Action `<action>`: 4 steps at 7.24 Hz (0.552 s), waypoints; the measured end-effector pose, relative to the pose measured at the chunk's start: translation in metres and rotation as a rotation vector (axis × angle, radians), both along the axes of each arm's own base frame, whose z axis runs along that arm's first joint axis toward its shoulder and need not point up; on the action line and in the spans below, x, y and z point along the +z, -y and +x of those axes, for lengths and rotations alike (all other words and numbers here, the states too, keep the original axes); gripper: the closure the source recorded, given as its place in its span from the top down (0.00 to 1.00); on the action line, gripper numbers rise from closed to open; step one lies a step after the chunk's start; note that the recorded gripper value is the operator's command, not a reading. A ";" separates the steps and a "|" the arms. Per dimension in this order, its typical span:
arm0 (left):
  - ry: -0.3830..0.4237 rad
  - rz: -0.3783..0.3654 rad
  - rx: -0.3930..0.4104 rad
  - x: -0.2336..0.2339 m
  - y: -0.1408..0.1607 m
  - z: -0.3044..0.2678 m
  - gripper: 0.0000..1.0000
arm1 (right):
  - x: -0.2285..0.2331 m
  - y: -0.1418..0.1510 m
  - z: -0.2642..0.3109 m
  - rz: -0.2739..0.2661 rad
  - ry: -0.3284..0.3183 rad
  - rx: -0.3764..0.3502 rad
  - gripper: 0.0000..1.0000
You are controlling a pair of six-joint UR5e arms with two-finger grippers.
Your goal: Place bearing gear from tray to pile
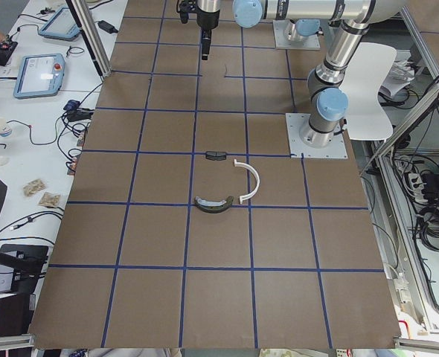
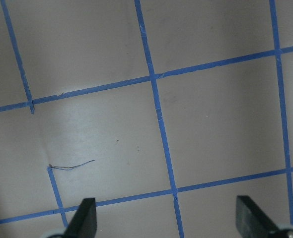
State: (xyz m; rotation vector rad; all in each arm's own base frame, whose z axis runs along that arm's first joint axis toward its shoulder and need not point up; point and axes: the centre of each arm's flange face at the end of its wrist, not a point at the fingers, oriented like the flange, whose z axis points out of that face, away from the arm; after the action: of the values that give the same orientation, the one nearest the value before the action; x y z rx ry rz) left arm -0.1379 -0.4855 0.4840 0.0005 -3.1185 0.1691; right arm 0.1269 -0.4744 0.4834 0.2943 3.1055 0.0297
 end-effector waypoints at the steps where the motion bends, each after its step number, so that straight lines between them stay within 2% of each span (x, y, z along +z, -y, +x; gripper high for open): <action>1: 0.000 -0.004 0.000 0.000 0.000 0.000 1.00 | 0.000 0.000 -0.001 0.001 -0.005 0.000 1.00; 4: -0.003 -0.008 0.029 0.001 0.000 -0.001 1.00 | 0.001 0.002 -0.002 -0.011 -0.008 0.004 1.00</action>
State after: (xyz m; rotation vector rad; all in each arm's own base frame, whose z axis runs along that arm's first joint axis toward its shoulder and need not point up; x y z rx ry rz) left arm -0.1385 -0.4859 0.4849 0.0461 -3.1164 0.1826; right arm 0.1247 -0.4766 0.4839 0.2886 3.1129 0.0113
